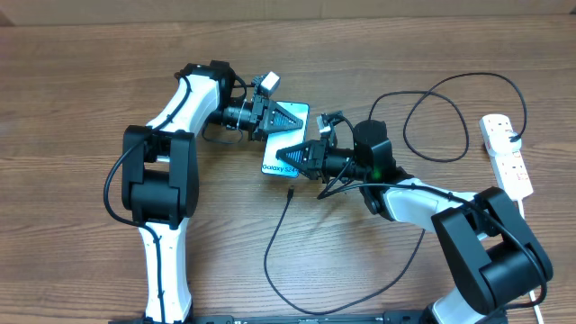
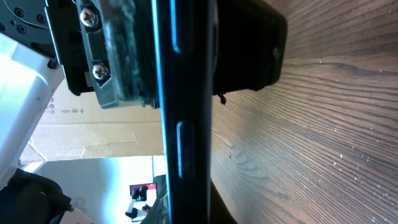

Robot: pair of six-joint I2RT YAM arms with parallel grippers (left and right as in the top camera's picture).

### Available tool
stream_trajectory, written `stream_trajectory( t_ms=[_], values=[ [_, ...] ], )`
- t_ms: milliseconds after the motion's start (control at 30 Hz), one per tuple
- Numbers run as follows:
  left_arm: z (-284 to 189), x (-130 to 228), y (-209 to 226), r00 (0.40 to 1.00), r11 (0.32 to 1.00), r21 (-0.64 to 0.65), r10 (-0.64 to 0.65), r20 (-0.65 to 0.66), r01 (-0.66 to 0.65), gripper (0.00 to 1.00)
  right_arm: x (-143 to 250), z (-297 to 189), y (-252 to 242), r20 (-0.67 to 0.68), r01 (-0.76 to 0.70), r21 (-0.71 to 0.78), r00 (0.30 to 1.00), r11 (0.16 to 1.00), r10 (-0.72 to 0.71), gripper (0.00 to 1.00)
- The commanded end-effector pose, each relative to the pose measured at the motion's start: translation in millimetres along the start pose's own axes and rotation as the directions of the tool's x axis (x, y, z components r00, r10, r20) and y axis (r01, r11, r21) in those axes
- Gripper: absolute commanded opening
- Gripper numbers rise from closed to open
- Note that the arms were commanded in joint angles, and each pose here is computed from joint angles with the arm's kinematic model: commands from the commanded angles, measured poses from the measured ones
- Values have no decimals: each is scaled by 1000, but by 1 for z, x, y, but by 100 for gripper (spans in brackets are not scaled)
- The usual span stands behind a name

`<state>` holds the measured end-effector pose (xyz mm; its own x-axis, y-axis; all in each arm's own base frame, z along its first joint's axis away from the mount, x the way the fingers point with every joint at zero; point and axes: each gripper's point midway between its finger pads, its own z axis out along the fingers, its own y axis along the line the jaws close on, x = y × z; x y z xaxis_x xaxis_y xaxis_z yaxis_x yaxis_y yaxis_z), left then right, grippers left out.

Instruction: Plug charger to phone and switch on socket

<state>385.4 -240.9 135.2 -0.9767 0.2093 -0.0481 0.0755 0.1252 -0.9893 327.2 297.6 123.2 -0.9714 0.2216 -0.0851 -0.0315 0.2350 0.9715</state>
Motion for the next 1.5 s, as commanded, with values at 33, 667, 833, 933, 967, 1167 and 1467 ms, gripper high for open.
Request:
stream_trajectory(
  t_ms=[33, 667, 833, 933, 967, 1167, 1467],
  values=[
    [14, 1, -42, 999, 988, 148, 48, 3, -48, 24, -5, 2, -25, 49, -103, 67, 994, 992, 100, 4],
    [16, 3, -43, 1000, 989, 146, 24, -5, -23, 24, -16, 0, -29, 110, -107, 84, 989, 991, 97, 4],
    [17, 4, -43, 1000, 989, 146, 24, -9, -22, 27, -23, -2, -32, 154, -109, 97, 984, 989, 93, 4],
    [16, 3, -43, 1000, 989, 146, 23, -6, -22, 28, -26, -4, -33, 159, -112, 96, 983, 989, 96, 4],
    [15, 3, -43, 1000, 989, 146, 23, -4, -22, 29, -28, -6, -34, 162, -114, 95, 982, 989, 97, 4],
    [14, 3, -40, 1000, 991, 130, 23, -4, -22, 31, -41, -21, -36, 177, -130, 80, 978, 988, 114, 4],
    [14, 3, -40, 1000, 991, 130, 22, -4, -22, 29, -38, -25, -38, 141, -130, 80, 983, 988, 118, 4]
  ],
)
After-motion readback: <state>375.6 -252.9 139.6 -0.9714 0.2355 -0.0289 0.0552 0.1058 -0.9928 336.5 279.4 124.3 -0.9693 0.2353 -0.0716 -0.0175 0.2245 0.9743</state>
